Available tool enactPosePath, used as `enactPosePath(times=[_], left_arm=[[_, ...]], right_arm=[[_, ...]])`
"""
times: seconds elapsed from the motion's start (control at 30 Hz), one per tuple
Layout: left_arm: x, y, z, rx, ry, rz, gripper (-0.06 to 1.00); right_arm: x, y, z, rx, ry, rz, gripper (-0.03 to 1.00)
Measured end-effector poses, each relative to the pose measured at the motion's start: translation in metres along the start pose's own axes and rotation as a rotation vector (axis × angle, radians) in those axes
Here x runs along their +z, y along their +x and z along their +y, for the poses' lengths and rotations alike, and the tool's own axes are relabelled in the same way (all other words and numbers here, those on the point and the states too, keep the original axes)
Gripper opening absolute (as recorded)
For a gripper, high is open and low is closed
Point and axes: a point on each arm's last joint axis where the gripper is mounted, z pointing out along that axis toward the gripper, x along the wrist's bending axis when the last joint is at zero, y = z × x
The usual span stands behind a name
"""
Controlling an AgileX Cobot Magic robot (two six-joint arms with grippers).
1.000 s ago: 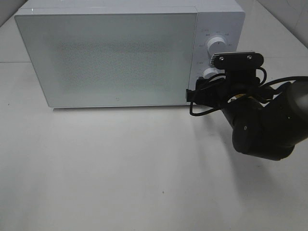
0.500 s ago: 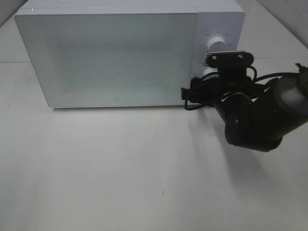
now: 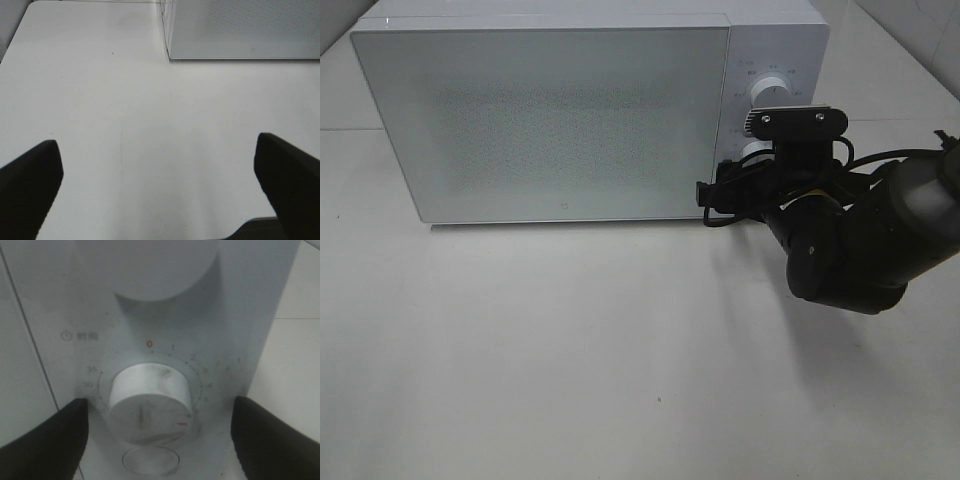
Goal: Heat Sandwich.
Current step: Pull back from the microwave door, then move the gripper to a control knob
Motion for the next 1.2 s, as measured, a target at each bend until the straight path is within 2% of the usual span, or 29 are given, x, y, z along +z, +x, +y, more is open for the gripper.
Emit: enactPosePath(times=[0.53,0.67,0.7,0.73,0.83,0.87,1.2], left_arm=[[0.0,0.0,0.0,0.0,0.0,0.0,0.99],[0.0,0.0,0.0,0.0,0.0,0.0,0.99],[0.0,0.0,0.0,0.0,0.0,0.0,0.99],[0.0,0.0,0.0,0.0,0.0,0.0,0.99],[0.0,0.0,0.0,0.0,0.0,0.0,0.99],[0.0,0.0,0.0,0.0,0.0,0.0,0.99],[0.0,-0.0001,0.0,0.0,0.0,-0.001,0.99]], right_arm=[[-0.0057,0.0004,0.0067,0.003,-0.027,0.005,0.75],[-0.0057,0.0004,0.0067,0.002,-0.027,0.005,0.69],[-0.0057,0.0004,0.0067,0.002,-0.027,0.005,0.61],[-0.0057,0.0004,0.0067,0.002,-0.027,0.005,0.61],[-0.0057,0.0011,0.0069,-0.004,-0.029,0.014,0.45],[-0.0059,0.0015,0.0068,-0.006,-0.029,0.015,0.43],[-0.0059,0.0015,0.0068,-0.009,-0.029,0.015,0.43]])
